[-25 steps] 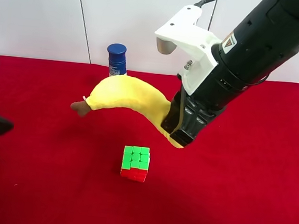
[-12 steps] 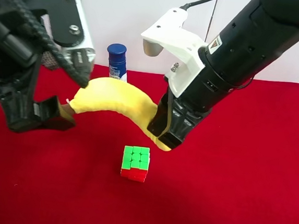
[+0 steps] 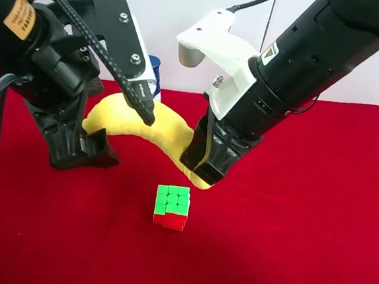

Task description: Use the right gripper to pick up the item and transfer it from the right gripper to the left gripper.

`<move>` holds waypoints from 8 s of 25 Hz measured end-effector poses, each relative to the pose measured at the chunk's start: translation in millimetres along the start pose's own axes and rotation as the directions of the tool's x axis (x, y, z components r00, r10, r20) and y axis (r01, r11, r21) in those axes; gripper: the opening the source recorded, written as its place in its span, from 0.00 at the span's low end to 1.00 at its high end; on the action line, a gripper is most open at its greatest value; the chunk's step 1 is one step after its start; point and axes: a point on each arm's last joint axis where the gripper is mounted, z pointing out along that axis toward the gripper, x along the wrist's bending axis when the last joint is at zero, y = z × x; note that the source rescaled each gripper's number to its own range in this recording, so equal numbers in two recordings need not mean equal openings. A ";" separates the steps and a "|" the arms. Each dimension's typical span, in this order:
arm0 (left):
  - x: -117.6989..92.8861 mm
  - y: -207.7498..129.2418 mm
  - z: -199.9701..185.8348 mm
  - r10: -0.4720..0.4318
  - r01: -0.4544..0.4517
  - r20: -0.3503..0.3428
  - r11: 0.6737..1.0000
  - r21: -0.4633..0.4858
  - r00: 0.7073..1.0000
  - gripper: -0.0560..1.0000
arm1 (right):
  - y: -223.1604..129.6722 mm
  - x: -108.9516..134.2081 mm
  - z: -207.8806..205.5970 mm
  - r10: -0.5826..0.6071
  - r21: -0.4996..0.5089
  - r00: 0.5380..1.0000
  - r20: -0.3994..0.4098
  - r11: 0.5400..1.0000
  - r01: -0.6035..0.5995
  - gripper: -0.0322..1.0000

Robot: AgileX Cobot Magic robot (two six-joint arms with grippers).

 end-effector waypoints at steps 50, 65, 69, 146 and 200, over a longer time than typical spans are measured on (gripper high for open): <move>0.4 2.0 0.7 0.004 -0.005 -0.006 1.000 -0.018 1.000 0.05 | -195.2 102.7 -126.0 0.309 -0.199 0.921 0.236 0.943 -0.265 1.00; 0.4 2.1 0.7 0.004 -0.005 -0.006 1.000 -0.019 1.000 0.05 | -228.3 117.1 -129.2 0.308 -0.435 0.914 0.263 0.884 -0.173 1.00; 1.1 4.3 0.6 0.004 -0.005 -0.014 0.999 -0.044 1.000 0.05 | -228.3 117.1 -129.2 0.308 -0.435 0.914 0.263 0.884 -0.173 1.00; 67.8 -142.7 -16.4 -0.769 0.778 -0.142 0.629 0.002 0.623 1.00 | -236.1 123.2 -134.1 0.598 -0.579 0.671 0.438 0.759 -0.298 1.00; -99.5 -220.4 -114.6 -0.815 0.605 -0.301 0.572 -0.554 0.495 1.00 | -235.5 123.0 -133.8 0.647 -0.596 0.604 0.465 0.733 -0.326 1.00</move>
